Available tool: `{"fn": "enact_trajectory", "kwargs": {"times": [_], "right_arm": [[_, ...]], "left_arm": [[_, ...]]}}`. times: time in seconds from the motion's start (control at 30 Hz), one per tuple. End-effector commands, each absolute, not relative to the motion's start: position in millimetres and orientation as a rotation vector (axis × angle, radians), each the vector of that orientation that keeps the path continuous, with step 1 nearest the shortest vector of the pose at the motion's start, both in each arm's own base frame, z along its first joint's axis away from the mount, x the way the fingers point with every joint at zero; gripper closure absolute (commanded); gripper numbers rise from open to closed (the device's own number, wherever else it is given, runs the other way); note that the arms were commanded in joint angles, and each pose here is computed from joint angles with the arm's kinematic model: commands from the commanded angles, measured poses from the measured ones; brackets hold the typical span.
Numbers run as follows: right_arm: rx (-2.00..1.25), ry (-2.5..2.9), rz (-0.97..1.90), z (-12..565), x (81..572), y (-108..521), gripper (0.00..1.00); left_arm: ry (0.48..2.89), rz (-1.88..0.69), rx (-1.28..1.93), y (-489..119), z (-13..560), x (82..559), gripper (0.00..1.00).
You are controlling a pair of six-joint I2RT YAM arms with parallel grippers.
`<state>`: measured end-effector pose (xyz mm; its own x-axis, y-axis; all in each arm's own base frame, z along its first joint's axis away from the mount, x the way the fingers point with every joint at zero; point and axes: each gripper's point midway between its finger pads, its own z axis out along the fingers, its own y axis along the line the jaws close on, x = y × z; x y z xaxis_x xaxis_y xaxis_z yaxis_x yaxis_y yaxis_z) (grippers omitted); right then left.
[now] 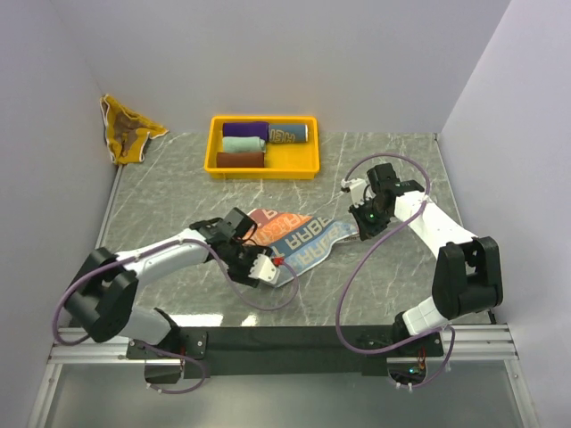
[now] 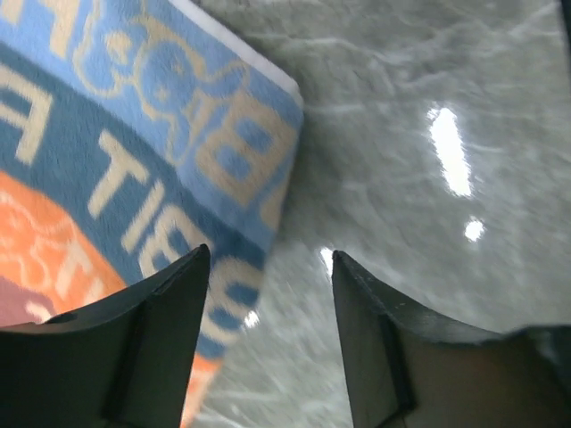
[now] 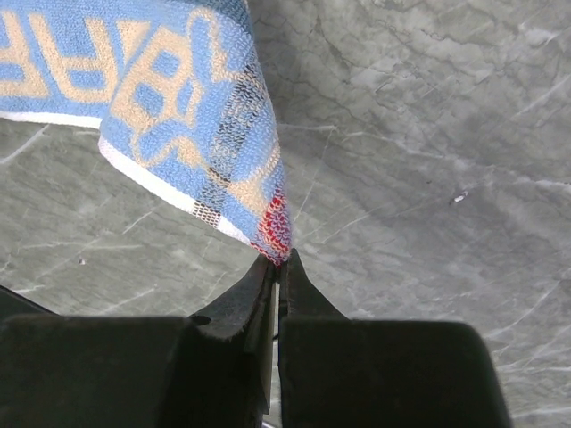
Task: Roll the towels
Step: Flatten the towel
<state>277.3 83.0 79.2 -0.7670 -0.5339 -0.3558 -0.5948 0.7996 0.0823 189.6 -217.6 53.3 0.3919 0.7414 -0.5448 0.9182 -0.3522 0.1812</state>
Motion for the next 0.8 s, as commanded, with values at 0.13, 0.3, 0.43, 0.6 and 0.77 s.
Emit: {"fn": "enact_trajectory", "kwargs": {"times": [0.13,0.3,0.43,0.6,0.77], "right_arm": [[-0.813,2.676,0.256,87.3,280.7,76.3,1.00],[-0.813,2.686,0.256,92.9,274.3,70.2,1.00],[-0.856,2.672,0.253,99.7,258.2,66.7,1.00],[-0.895,2.667,0.237,102.2,259.7,64.0,1.00],[-0.888,2.706,0.275,88.1,268.8,69.4,1.00]], "left_arm": [[1.299,-0.444,2.284,-241.1,25.3,206.7,0.56],[1.338,-0.545,2.282,-248.3,35.5,197.8,0.84],[1.433,-0.889,2.111,-254.3,92.6,166.2,1.00],[1.653,-1.201,1.795,-260.4,141.7,195.1,1.00],[2.018,-1.204,1.233,-245.0,125.2,312.3,0.99]]}}
